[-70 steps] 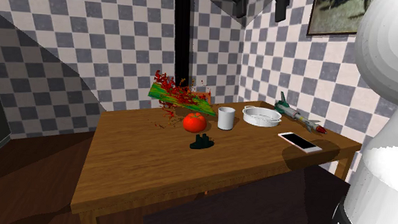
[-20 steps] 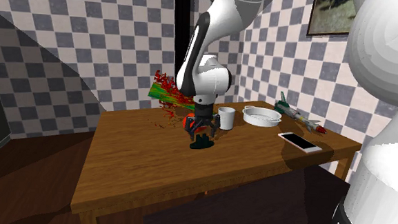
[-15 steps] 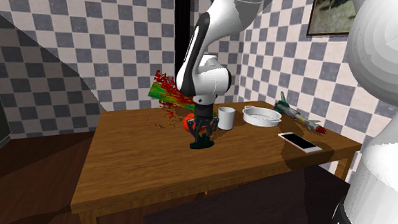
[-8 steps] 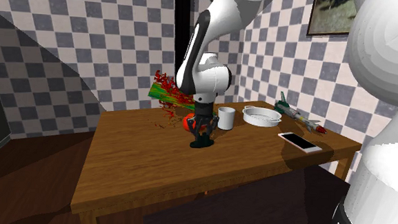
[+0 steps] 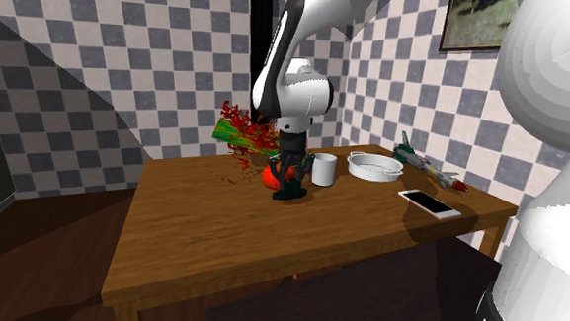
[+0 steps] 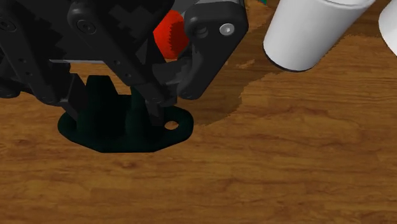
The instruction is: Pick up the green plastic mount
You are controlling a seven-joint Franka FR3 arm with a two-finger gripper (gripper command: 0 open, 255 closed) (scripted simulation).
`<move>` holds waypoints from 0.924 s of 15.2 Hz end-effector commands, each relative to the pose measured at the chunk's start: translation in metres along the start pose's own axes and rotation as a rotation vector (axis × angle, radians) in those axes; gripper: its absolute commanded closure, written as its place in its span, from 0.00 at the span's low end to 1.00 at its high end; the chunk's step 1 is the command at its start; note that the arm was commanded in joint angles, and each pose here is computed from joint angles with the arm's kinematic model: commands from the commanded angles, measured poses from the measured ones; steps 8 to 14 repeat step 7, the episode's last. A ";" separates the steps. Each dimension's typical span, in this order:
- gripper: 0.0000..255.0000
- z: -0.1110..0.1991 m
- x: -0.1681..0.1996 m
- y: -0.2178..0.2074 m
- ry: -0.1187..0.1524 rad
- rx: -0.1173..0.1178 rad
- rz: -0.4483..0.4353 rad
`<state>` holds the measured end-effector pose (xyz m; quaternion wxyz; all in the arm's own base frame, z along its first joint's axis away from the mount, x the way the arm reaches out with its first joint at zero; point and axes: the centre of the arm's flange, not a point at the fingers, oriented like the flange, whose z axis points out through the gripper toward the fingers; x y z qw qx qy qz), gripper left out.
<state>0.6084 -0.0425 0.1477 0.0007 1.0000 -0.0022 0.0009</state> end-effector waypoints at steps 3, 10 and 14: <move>1.00 -0.021 0.001 0.000 0.000 0.000 0.000; 1.00 -0.033 0.001 0.000 0.000 0.000 0.000; 1.00 -0.033 0.001 0.000 0.000 0.000 0.000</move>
